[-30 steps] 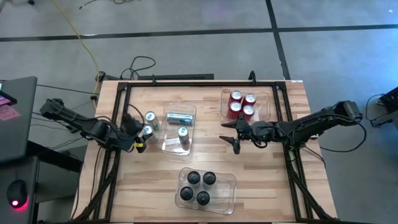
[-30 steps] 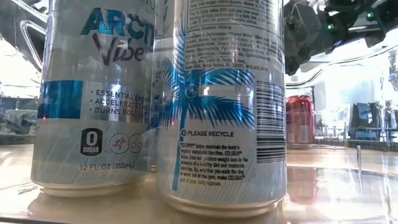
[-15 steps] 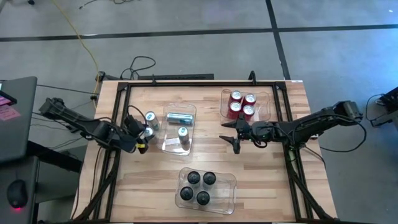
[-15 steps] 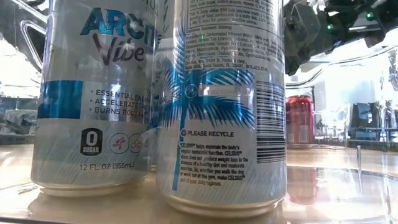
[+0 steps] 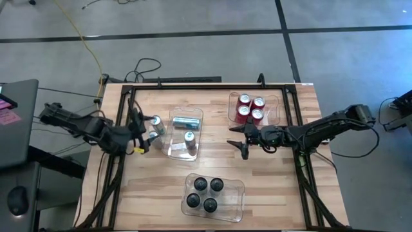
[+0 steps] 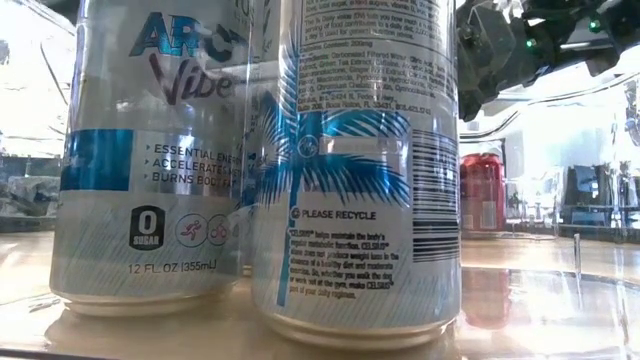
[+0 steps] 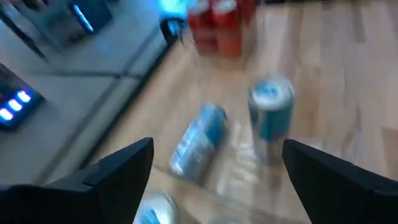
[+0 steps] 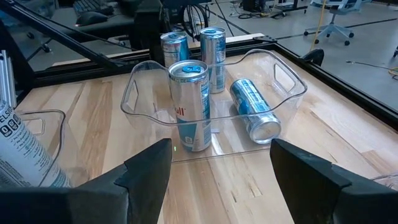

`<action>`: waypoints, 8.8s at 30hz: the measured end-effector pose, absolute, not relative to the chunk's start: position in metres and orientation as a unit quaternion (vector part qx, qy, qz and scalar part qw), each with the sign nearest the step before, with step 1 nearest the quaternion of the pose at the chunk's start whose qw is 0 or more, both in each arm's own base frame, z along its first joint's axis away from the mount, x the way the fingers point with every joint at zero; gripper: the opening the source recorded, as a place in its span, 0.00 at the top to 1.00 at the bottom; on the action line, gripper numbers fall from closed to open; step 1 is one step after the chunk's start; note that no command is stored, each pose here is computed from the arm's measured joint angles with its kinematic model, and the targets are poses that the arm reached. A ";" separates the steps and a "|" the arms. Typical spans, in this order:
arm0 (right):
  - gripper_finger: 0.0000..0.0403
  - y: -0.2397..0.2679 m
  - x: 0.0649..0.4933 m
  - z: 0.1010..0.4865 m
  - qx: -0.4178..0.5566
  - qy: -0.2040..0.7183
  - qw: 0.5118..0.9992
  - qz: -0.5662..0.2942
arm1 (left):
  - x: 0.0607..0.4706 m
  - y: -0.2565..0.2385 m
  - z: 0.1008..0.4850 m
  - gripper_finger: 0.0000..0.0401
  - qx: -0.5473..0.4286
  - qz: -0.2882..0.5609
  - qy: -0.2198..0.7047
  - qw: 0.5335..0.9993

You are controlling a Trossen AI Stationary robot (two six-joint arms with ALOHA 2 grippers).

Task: Sort soda cans
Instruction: Adjust the blue soda cans in the top left transparent bin

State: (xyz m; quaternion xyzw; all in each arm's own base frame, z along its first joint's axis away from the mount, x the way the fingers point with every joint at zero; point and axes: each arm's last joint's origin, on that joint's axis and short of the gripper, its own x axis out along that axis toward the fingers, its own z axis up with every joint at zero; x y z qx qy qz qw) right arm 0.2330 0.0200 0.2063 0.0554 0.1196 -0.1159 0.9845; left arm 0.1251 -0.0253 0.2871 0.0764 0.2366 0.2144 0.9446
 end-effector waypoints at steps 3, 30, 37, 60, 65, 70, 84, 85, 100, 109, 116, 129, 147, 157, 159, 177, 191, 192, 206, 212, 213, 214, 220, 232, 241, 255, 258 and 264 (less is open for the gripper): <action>0.28 0.018 0.233 0.207 0.056 0.118 0.984 -0.119 | 0.137 -0.019 0.305 0.12 0.111 0.213 0.248 0.938; 0.28 0.016 0.233 0.204 0.054 0.129 0.982 -0.125 | 0.252 0.083 0.232 0.15 0.164 0.087 0.485 0.855; 0.28 0.016 0.232 0.203 0.053 0.135 0.981 -0.126 | 0.277 0.096 0.204 0.15 0.155 0.072 0.535 0.827; 0.28 0.012 0.232 0.200 0.050 0.152 0.978 -0.134 | 0.299 0.110 0.162 0.43 0.137 0.094 0.606 0.777; 0.28 0.012 0.232 0.200 0.050 0.151 0.978 -0.134 | 0.295 0.107 0.176 0.46 0.113 0.118 0.589 0.791; 0.28 0.012 0.233 0.203 0.053 0.137 0.980 -0.133 | 0.288 0.101 0.203 0.46 0.127 0.146 0.552 0.811; 0.27 -0.020 0.264 0.245 0.105 -0.015 0.990 -0.091 | 0.248 0.069 0.295 0.46 0.190 0.209 0.399 0.873; 0.26 -0.021 0.270 0.246 0.101 -0.012 0.991 -0.092 | 0.248 0.065 0.297 0.46 0.194 0.203 0.393 0.876; 0.02 -0.026 0.342 0.260 0.048 -0.003 0.995 -0.089 | 0.254 0.024 0.303 0.46 0.234 0.155 0.359 0.890; 0.02 -0.032 0.364 0.257 0.064 0.023 0.993 -0.092 | 0.256 0.023 0.303 0.46 0.234 0.155 0.354 0.892; 0.29 -0.035 0.363 0.261 0.075 0.026 0.993 -0.086 | 0.256 0.023 0.302 0.46 0.235 0.158 0.358 0.890; 0.44 -0.038 0.359 0.270 0.088 0.007 0.995 -0.051 | 0.250 0.023 0.322 0.34 0.197 0.168 0.350 0.900; 0.44 -0.036 0.308 0.277 0.040 -0.238 0.969 0.048 | 0.142 0.005 0.370 0.06 0.057 0.139 0.099 0.984; 0.44 -0.050 0.297 0.258 0.131 -0.273 0.945 0.125 | 0.180 -0.009 0.325 0.05 0.178 0.092 -0.069 0.977; 0.44 -0.049 0.301 0.258 0.138 -0.271 0.943 0.134 | 0.190 -0.010 0.323 0.05 0.184 0.093 -0.087 0.975; 0.44 -0.042 0.307 0.261 0.117 -0.276 0.943 0.142 | 0.227 -0.013 0.311 0.07 0.150 0.090 -0.134 0.975; 0.44 -0.045 0.307 0.260 0.112 -0.267 0.946 0.148 | 0.227 -0.013 0.311 0.42 0.152 0.091 -0.134 0.975; 0.44 -0.046 0.307 0.260 0.113 -0.264 0.946 0.147 | 0.226 -0.013 0.312 0.42 0.151 0.094 -0.133 0.975; 0.24 -0.073 0.310 0.247 0.136 -0.184 0.966 0.123 | 0.196 -0.004 0.351 0.42 0.136 0.181 -0.040 0.973; 0.24 -0.091 0.304 0.244 0.183 -0.155 0.961 0.141 | 0.173 0.000 0.377 0.42 0.111 0.211 0.045 0.970; 0.24 -0.094 0.303 0.245 0.191 -0.151 0.959 0.147 | 0.169 0.000 0.381 0.42 0.104 0.214 0.061 0.969; 0.24 -0.096 0.302 0.245 0.196 -0.148 0.957 0.155 | 0.166 0.001 0.386 0.42 0.097 0.214 0.077 0.969; 0.23 -0.095 0.292 0.259 0.182 -0.147 0.951 0.203 | 0.160 0.001 0.395 0.42 0.074 0.214 0.183 0.957; 0.23 -0.075 0.270 0.294 0.146 -0.112 0.964 0.193 | 0.182 0.002 0.368 0.42 0.071 0.188 0.407 0.891; 0.23 -0.066 0.267 0.291 0.159 -0.058 0.974 0.150 | 0.228 0.030 0.337 0.42 0.085 0.174 0.484 0.854; 0.23 -0.063 0.269 0.286 0.161 -0.035 0.975 0.152 | 0.268 0.085 0.287 0.42 0.041 0.133 0.564 0.814; 0.23 -0.066 0.268 0.285 0.163 -0.030 0.975 0.146 | 0.273 0.091 0.281 0.42 0.028 0.128 0.568 0.813; 0.23 -0.069 0.268 0.283 0.166 -0.022 0.976 0.138 | 0.280 0.098 0.272 0.42 0.014 0.126 0.565 0.815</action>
